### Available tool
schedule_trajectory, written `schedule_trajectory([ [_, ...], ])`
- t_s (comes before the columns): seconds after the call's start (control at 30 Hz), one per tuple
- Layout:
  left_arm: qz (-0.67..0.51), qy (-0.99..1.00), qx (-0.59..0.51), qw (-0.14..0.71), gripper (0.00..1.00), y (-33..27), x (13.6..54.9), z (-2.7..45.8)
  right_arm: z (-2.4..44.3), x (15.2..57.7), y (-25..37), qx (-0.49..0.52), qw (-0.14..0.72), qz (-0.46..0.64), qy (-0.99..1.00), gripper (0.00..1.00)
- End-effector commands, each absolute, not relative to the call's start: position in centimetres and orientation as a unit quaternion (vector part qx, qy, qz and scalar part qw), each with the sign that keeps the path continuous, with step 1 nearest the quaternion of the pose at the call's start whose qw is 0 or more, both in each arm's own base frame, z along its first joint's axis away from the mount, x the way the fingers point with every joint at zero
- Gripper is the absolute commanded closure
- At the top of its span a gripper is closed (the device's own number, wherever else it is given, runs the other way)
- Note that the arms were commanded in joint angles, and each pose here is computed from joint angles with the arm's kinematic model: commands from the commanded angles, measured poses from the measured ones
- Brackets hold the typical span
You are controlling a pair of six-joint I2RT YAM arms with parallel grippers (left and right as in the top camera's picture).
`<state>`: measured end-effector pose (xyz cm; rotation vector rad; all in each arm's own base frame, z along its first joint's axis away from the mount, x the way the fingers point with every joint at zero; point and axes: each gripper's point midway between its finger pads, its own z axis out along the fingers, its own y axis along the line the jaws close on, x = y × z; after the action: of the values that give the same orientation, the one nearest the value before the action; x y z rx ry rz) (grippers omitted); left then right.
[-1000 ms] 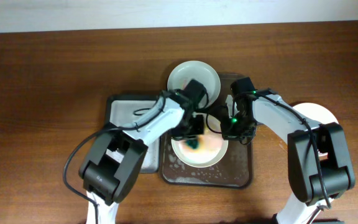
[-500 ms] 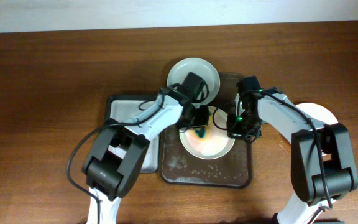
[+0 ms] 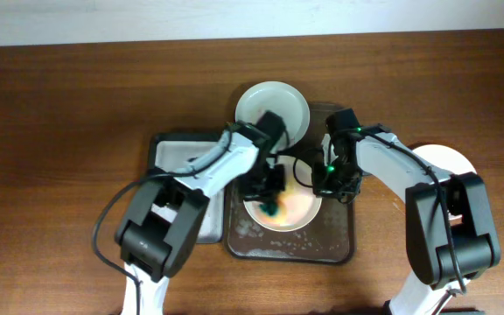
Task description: Clean dirty plates on tray and stack at the side
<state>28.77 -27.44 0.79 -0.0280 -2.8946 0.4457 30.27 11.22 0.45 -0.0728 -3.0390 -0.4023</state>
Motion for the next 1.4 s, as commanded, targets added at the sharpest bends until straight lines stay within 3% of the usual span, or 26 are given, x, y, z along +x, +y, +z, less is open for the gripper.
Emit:
schedule_trajectory([
  [0.0, -0.054, -0.998, 0.035, 0.017, 1.0, -16.6, 32.7, -0.8, -0.5, 30.2, 9.7, -0.027, 0.041, -0.094, -0.994, 0.96],
  [0.17, -0.049, -0.996, 0.027, -0.065, 1.0, -16.2, 34.4, 4.7, 0.0, 30.0, 9.7, -0.027, 0.041, -0.094, -0.994, 0.96],
  [0.33, 0.013, -0.987, 0.014, -0.159, 1.0, -15.3, 33.5, 15.1, 5.8, 30.2, 8.3, -0.021, -0.033, -0.069, -0.997, 0.96],
  [0.4, 0.007, -0.986, 0.014, -0.164, 1.0, -13.4, 32.8, 16.7, 8.1, 30.0, 7.9, -0.011, -0.066, -0.058, -0.996, 0.96],
  [0.47, -0.014, -0.989, 0.014, -0.15, 1.0, -11.2, 32.2, 16.3, 10.5, 29.9, 7.5, 0.002, -0.11, -0.028, -0.994, 0.96],
  [0.6, -0.011, -0.994, 0.052, -0.097, 1.0, -8.1, 30.8, 10.1, 15.1, 29.2, 6.6, 0.024, -0.204, 0.086, -0.975, 0.96],
  [0.63, 0.005, -0.994, 0.054, -0.094, 0.95, -7.9, 30.7, 8.8, 16.1, 28.9, 6.5, 0.035, -0.226, 0.122, -0.966, 0.96],
  [0.67, 0.02, -0.994, 0.066, -0.089, 0.75, -7.5, 30.6, 7.6, 16.7, 28.9, 6.6, 0.047, -0.241, 0.144, -0.959, 0.96],
  [0.7, 0.032, -0.993, 0.069, -0.085, 0.63, -7.3, 30.4, 7.0, 17.3, 28.8, 6.7, 0.056, -0.255, 0.169, -0.95, 0.96],
  [0.83, 0.08, -0.99, 0.072, -0.089, 0.48, -7.3, 30.6, 7.9, 19.2, 27.9, 7.6, 0.082, -0.302, 0.247, -0.917, 0.96],
  [1.0, 0.116, -0.975, 0.05, -0.183, 0.25, -7.5, 30.4, 14.2, 22.2, 25.6, 10.2, 0.106, -0.393, 0.304, -0.861, 0.96],
  [1.03, 0.119, -0.971, 0.049, -0.2, 0.19, -7.5, 30.0, 15.4, 22.7, 25.3, 10.8, 0.113, -0.41, 0.307, -0.851, 0.96],
  [1.07, 0.121, -0.968, 0.048, -0.213, 0.02, -7.4, 29.8, 16.2, 23.3, 25.1, 11.5, 0.122, -0.429, 0.309, -0.84, 0.96],
  [1.2, 0.127, -0.961, 0.046, -0.24, 0.01, -7.3, 29.5, 17.9, 25.7, 24.4, 13.6, 0.152, -0.49, 0.323, -0.795, 0.96],
  [1.37, 0.127, -0.961, 0.046, -0.241, 0.0, -7.3, 29.5, 17.9, 26.1, 24.4, 13.7, 0.155, -0.497, 0.327, -0.788, 0.96],
])
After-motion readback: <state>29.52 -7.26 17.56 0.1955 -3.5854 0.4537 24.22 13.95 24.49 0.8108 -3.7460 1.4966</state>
